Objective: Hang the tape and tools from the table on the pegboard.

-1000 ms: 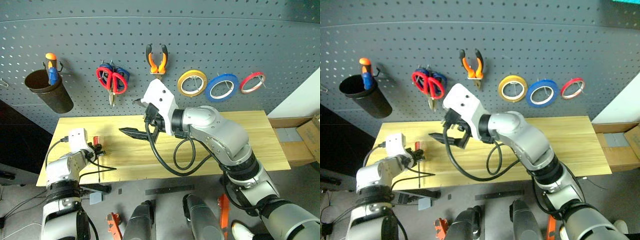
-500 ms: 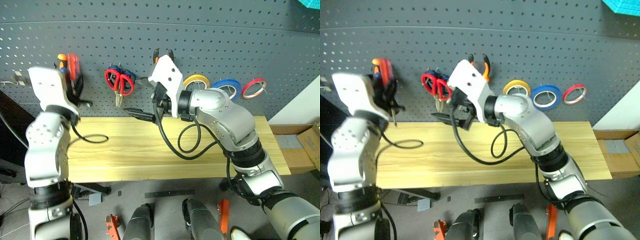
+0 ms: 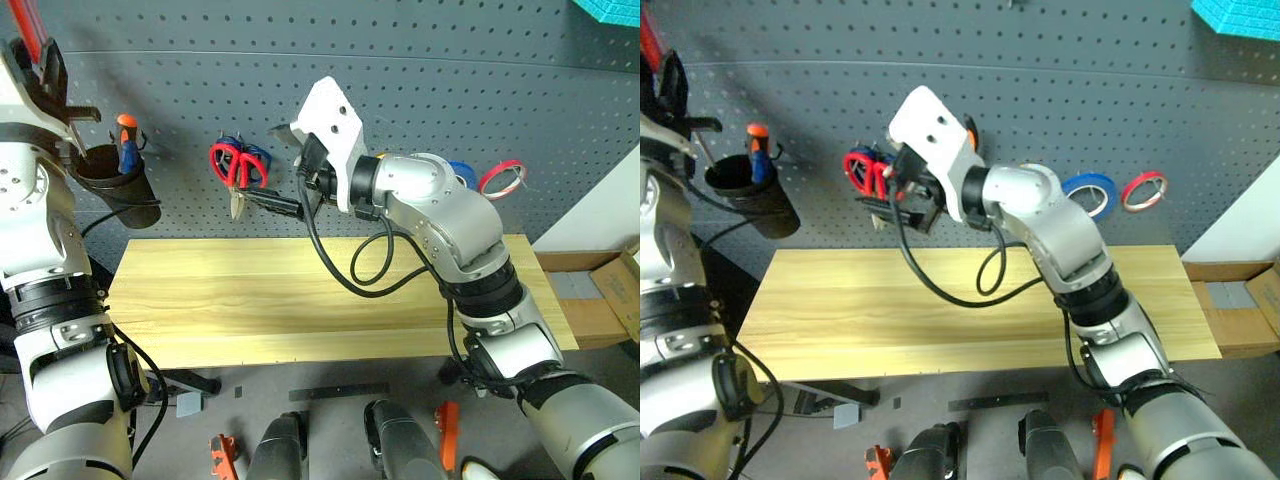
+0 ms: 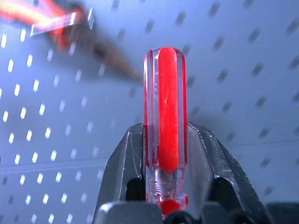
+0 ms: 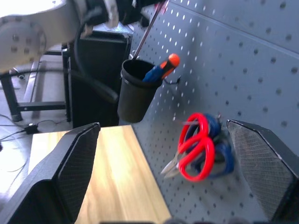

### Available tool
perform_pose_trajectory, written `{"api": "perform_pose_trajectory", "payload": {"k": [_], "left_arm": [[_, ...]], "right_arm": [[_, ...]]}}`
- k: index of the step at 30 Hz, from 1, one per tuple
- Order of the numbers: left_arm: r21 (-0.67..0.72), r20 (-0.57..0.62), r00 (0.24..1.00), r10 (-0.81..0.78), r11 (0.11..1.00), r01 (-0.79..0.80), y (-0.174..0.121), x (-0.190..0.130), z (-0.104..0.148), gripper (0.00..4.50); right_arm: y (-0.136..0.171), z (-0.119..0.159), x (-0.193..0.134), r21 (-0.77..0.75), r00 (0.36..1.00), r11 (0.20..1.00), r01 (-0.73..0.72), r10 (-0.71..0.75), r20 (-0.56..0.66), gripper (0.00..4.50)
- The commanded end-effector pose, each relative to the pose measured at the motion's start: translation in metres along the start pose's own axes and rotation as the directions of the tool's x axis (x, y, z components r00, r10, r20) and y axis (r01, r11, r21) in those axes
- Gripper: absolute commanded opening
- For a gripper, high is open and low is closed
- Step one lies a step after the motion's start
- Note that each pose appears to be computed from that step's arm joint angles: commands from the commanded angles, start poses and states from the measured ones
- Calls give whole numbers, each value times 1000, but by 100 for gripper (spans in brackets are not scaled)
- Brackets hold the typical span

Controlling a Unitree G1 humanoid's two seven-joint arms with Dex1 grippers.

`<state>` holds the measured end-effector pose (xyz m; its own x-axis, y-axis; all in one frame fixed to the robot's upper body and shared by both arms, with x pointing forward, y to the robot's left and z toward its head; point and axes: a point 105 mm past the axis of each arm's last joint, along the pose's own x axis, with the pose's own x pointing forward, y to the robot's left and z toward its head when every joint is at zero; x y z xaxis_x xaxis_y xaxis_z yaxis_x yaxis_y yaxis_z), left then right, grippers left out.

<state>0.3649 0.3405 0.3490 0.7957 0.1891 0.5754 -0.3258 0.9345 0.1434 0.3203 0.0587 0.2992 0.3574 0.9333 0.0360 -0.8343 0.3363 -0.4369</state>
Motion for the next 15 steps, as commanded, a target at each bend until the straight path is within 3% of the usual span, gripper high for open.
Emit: {"api": "perform_pose_trajectory", "payload": {"k": [1, 7, 12, 15], "left_arm": [[29, 64, 998, 4, 1000, -6, -2, 1, 7, 85], [31, 72, 997, -19, 999, 17, -16, 1, -8, 85], [52, 43, 997, 57, 997, -59, -3, -4, -23, 85], [50, 36, 996, 79, 995, -81, 0, -8, -28, 185]], "right_arm": [[-5, 21, -1, -44, 998, 999, 24, -21, 66, 450], [-4, 24, 0, -39, 996, 999, 23, -19, 83, 450], [2, 35, 0, 11, 990, 1000, -17, 16, 141, 450], [4, 38, 0, 11, 988, 1000, -24, 22, 156, 450]]}}
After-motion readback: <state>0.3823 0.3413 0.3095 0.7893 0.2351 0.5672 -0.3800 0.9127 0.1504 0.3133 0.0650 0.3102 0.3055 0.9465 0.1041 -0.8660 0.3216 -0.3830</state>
